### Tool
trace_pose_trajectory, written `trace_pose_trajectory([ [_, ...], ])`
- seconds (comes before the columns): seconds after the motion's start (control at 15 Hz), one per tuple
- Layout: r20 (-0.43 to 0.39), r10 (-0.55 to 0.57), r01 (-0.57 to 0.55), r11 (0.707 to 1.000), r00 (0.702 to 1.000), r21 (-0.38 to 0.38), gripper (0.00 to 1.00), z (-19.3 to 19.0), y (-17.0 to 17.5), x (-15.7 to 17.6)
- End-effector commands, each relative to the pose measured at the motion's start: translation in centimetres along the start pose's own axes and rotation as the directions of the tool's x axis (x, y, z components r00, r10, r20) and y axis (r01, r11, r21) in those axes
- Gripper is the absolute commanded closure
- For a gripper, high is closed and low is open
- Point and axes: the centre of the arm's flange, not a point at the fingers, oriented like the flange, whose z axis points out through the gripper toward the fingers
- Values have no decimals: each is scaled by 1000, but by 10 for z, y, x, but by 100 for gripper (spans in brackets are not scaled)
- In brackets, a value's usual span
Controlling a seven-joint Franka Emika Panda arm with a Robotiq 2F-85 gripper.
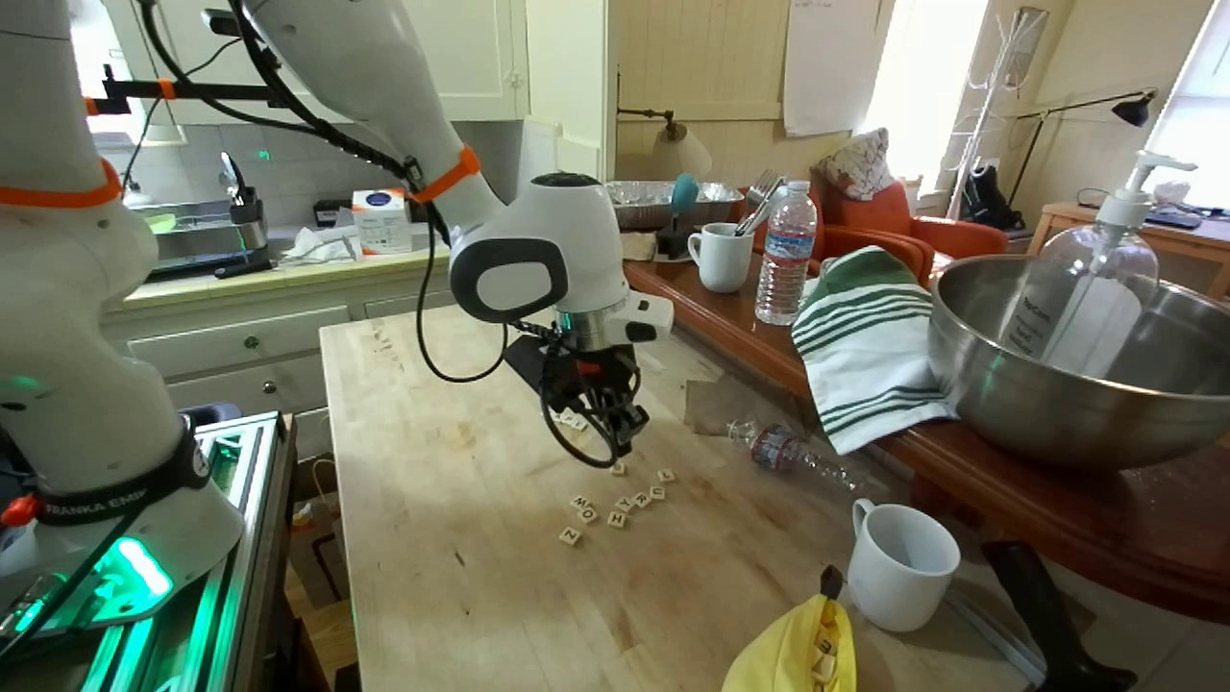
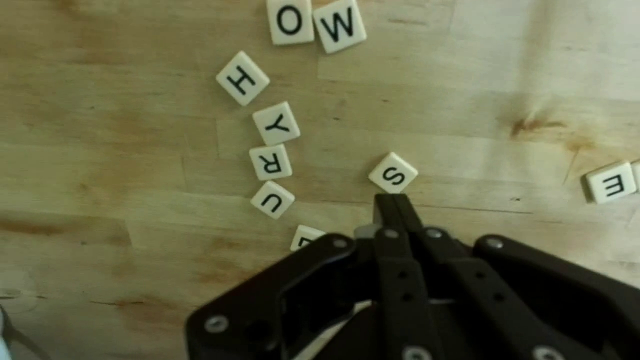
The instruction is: Use the tiles to create the word 'Tapes'.
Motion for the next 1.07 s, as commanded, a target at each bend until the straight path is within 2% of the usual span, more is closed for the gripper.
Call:
trace_pose_trajectory([
  [0.0,35,193,-192,981,981,-33,100,2,-15,-1],
  [0.27,41,356,-353,934,934,-59,100,3,-15,-3],
  [0.47,37,409,-406,912,912,-61,100,7,-16,-2],
  [0.6,28,405,-404,913,914,-51,100,12,-16,-2],
  [1.0,12,328,-328,944,945,-34,100,16,-9,0],
])
